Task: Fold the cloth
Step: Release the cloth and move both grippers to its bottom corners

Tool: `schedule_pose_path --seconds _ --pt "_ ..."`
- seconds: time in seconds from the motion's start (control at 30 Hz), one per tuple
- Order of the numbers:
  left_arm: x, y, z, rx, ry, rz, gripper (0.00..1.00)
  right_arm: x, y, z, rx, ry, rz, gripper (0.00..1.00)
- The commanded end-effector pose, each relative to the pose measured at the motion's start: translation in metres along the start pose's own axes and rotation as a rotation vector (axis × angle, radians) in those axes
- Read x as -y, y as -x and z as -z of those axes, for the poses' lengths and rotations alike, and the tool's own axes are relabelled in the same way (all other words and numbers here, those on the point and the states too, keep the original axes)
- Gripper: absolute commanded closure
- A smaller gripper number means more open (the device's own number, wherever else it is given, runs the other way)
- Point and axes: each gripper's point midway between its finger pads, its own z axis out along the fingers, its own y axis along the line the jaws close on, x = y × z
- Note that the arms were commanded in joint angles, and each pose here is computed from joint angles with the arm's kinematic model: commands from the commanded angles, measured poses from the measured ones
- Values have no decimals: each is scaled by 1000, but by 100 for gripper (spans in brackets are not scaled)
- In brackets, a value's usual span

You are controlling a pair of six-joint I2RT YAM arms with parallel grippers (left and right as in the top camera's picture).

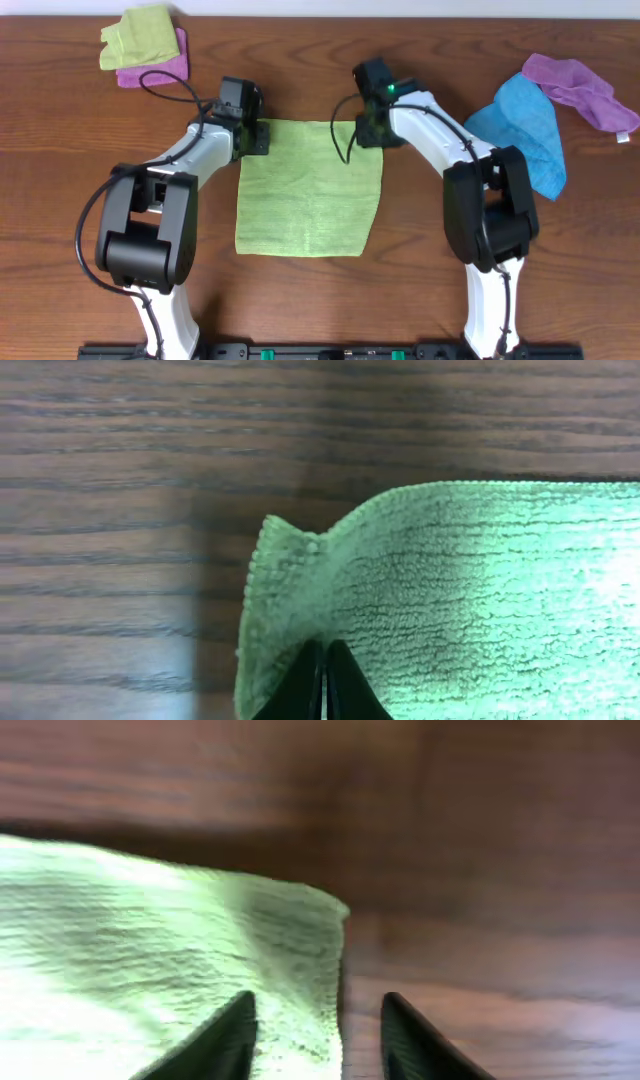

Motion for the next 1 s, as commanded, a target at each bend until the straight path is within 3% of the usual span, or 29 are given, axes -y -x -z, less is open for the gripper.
schedule_pose_path --seconds 0.0,0.23,0.37,0.43,0.73,0.97 --pt "-2 30 10 50 16 -10 94 1 36 29 88 2 16 52" --pt "5 74 46 83 12 -33 94 12 65 88 144 -50 55 47" --pt "5 76 71 44 18 -28 94 24 53 109 87 -87 122 60" --pt "5 75 88 31 20 -28 94 28 47 122 76 -91 151 58" --pt "-3 45 168 28 37 -8 94 51 18 218 142 -73 146 51" --pt "-17 -24 184 5 39 67 94 72 -25 263 211 -54 117 49"
